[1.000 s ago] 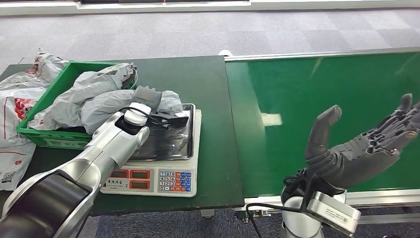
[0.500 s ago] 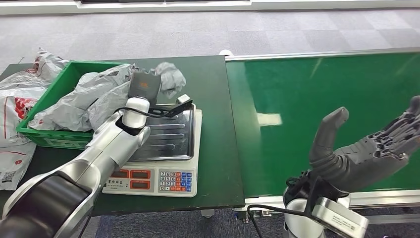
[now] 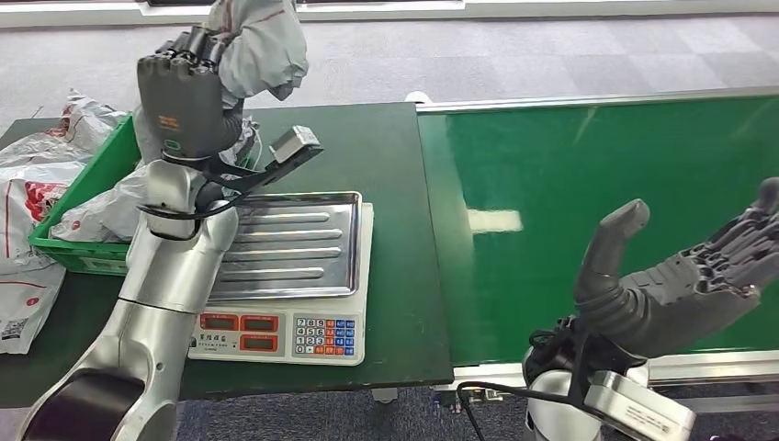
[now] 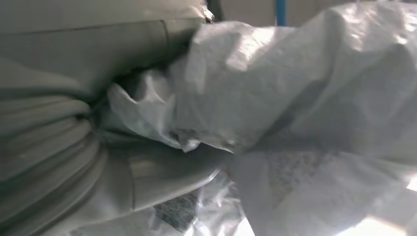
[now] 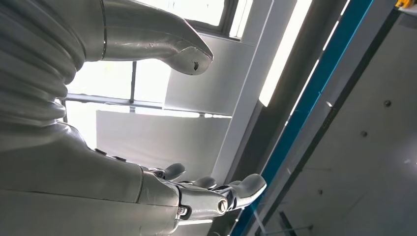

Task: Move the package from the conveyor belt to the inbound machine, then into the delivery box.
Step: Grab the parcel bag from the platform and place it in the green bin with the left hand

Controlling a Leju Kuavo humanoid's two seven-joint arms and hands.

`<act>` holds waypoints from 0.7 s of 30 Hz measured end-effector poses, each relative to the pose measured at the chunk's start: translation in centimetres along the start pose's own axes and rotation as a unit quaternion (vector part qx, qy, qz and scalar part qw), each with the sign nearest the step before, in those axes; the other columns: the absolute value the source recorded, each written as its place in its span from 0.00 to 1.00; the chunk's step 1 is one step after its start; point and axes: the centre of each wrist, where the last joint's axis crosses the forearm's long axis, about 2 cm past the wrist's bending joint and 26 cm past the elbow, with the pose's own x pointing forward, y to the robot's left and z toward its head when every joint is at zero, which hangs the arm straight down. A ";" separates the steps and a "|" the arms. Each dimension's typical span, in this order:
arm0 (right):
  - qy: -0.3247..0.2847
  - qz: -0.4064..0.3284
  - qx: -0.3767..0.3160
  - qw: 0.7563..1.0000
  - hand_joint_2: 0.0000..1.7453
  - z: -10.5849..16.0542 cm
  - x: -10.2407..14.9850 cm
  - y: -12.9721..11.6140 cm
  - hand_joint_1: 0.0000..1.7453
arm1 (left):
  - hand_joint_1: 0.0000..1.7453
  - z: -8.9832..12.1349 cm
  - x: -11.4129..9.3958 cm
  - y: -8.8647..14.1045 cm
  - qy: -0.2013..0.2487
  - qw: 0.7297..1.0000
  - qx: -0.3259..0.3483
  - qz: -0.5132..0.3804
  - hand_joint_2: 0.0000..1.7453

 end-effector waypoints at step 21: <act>0.002 -0.017 0.004 1.000 1.00 0.1 0.3 0.6 0.00 | 0.26 4.3 -7.5 -4.0 0.295 0.933 -0.161 -0.129 1.00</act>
